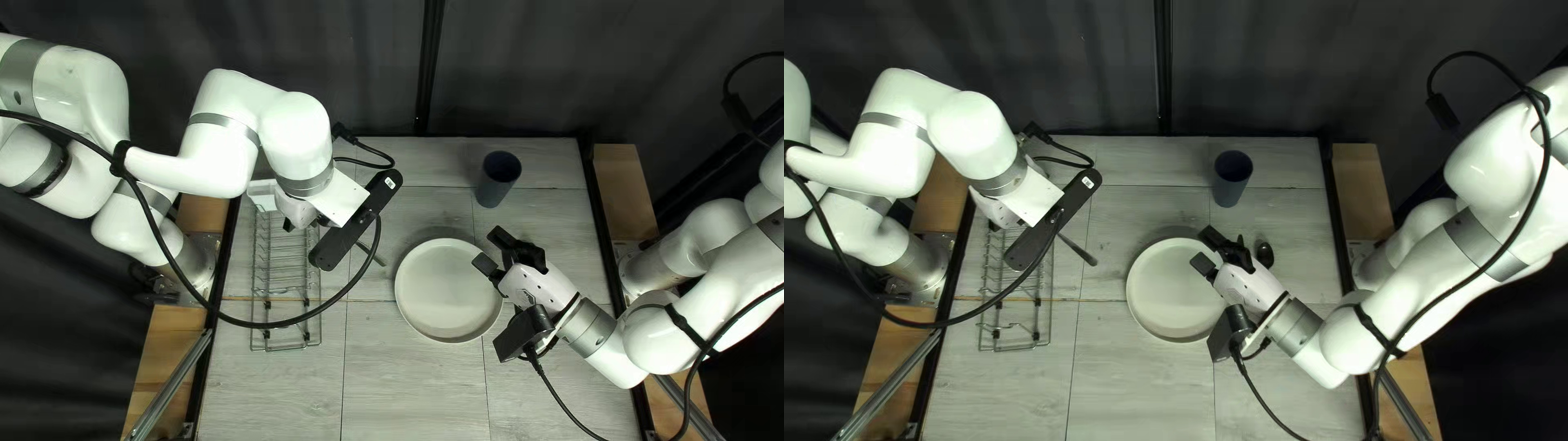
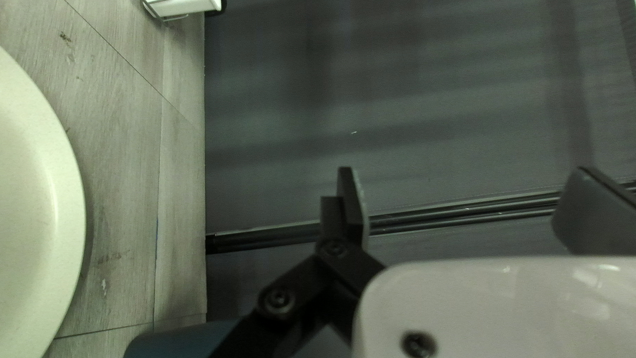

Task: Pick up and place plate onto table. Place down one fork to the left of the plate. Place spoon and knife to the right of the plate. Place cup above the knife and spoon

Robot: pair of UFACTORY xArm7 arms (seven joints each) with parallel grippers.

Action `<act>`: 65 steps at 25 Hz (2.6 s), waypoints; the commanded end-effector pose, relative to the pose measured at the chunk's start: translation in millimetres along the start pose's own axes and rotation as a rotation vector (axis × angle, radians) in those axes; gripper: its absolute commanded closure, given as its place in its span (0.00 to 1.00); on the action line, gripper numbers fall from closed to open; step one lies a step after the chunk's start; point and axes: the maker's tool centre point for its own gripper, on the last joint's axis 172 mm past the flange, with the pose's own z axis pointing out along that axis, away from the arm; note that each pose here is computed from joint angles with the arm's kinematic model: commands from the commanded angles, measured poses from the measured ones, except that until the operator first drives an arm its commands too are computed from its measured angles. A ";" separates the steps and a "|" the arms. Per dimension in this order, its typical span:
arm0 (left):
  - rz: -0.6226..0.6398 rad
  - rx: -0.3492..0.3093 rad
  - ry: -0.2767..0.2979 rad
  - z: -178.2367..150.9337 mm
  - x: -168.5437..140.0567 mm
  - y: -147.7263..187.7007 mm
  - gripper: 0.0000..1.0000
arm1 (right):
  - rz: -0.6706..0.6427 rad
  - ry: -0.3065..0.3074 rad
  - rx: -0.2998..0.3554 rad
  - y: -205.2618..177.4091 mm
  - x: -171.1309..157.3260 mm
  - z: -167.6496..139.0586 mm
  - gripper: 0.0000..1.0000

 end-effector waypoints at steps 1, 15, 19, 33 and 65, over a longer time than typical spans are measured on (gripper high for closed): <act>0.000 0.000 0.000 0.0 0.0 0.0 1.00 | -0.019 -0.020 0.027 1.3 -8.8 5.6 0.00; 0.000 0.000 0.000 0.0 0.0 0.0 1.00 | 0.028 -0.210 0.446 68.5 -47.2 -0.6 0.00; 0.000 0.000 0.000 0.0 0.0 0.0 1.00 | 0.071 -0.182 0.614 79.6 -69.4 1.7 0.00; 0.000 0.000 0.000 0.0 0.0 0.0 1.00 | 0.055 -0.151 0.907 94.0 -103.7 -1.9 0.00; 0.825 0.104 -0.055 94.4 63.2 -15.9 1.00 | 0.055 -0.151 0.907 94.0 -103.7 -1.9 0.00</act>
